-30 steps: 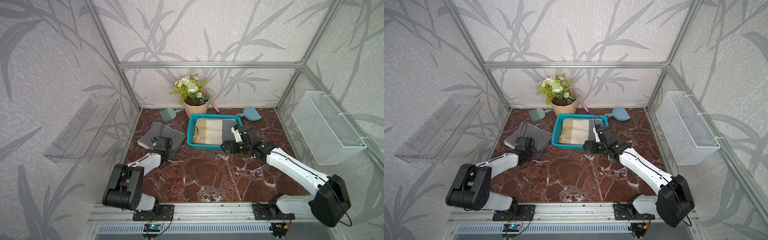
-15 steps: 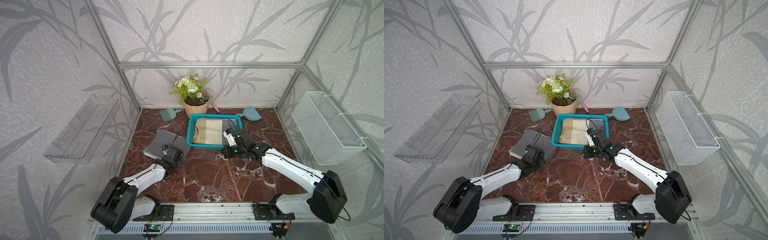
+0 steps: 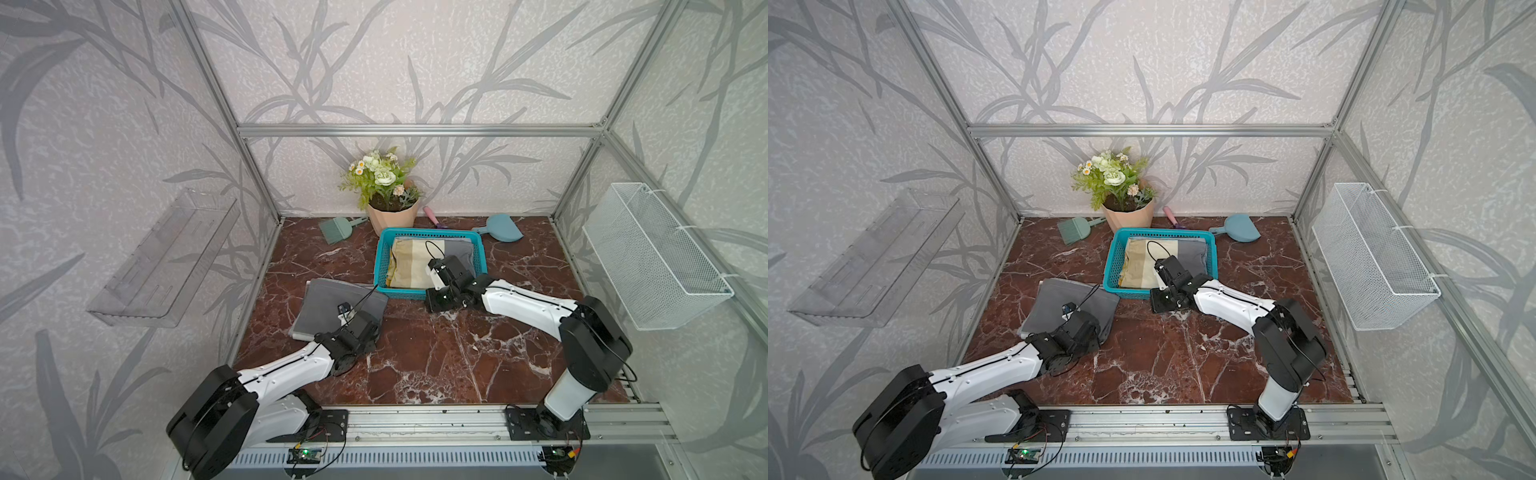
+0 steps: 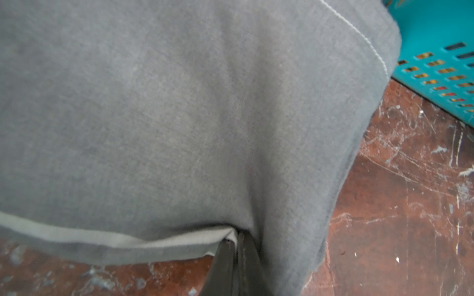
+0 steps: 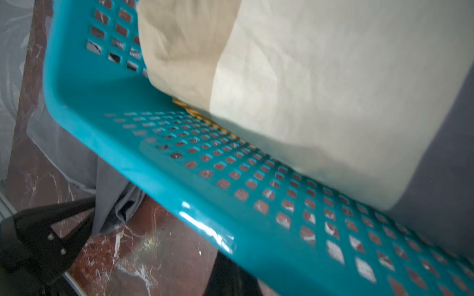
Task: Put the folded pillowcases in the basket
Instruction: Adjust the basket at the center of the board.
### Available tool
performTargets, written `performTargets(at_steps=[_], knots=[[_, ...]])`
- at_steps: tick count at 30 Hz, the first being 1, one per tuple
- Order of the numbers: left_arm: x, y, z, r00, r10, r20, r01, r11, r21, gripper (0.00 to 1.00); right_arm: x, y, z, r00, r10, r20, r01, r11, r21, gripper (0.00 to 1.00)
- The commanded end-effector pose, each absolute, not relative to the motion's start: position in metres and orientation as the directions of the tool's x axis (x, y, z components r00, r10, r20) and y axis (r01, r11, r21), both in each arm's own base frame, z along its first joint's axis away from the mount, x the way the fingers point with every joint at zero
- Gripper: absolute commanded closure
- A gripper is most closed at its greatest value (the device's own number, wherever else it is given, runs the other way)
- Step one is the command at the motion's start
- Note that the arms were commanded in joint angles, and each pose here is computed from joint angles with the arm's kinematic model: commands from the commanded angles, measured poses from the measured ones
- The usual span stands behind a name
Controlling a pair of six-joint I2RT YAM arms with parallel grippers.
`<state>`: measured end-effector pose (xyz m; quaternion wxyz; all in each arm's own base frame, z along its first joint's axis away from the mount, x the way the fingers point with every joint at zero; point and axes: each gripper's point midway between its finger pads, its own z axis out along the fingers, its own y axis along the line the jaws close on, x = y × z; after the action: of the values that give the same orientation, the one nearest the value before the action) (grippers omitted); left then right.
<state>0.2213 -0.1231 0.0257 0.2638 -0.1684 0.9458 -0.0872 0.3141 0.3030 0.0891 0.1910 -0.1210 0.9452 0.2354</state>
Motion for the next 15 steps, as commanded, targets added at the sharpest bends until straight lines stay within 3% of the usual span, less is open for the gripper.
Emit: performTargets(at_steps=[1, 12, 13, 15], knots=[[0.216, -0.122, 0.031, -0.805, -0.358, -0.473, -0.276, 0.932, -0.235, 0.91, 0.334, 0.313, 0.094, -0.874, -0.133, -0.468, -0.332, 0.866, 0.374, 1.00], [0.213, -0.161, 0.052, -0.843, -0.290, -0.454, -0.142, 0.933, -0.332, 0.84, 0.365, 0.339, 0.088, -0.870, -0.131, -0.475, -0.337, 0.861, 0.381, 0.99], [0.212, -0.166, 0.053, -0.849, -0.285, -0.445, -0.130, 0.928, -0.348, 0.82, 0.364, 0.341, 0.089, -0.871, -0.131, -0.473, -0.340, 0.857, 0.388, 0.95], [0.209, -0.176, 0.054, -0.861, -0.271, -0.430, -0.108, 0.924, -0.366, 0.76, 0.359, 0.347, 0.097, -0.872, -0.128, -0.473, -0.348, 0.842, 0.413, 0.73]])
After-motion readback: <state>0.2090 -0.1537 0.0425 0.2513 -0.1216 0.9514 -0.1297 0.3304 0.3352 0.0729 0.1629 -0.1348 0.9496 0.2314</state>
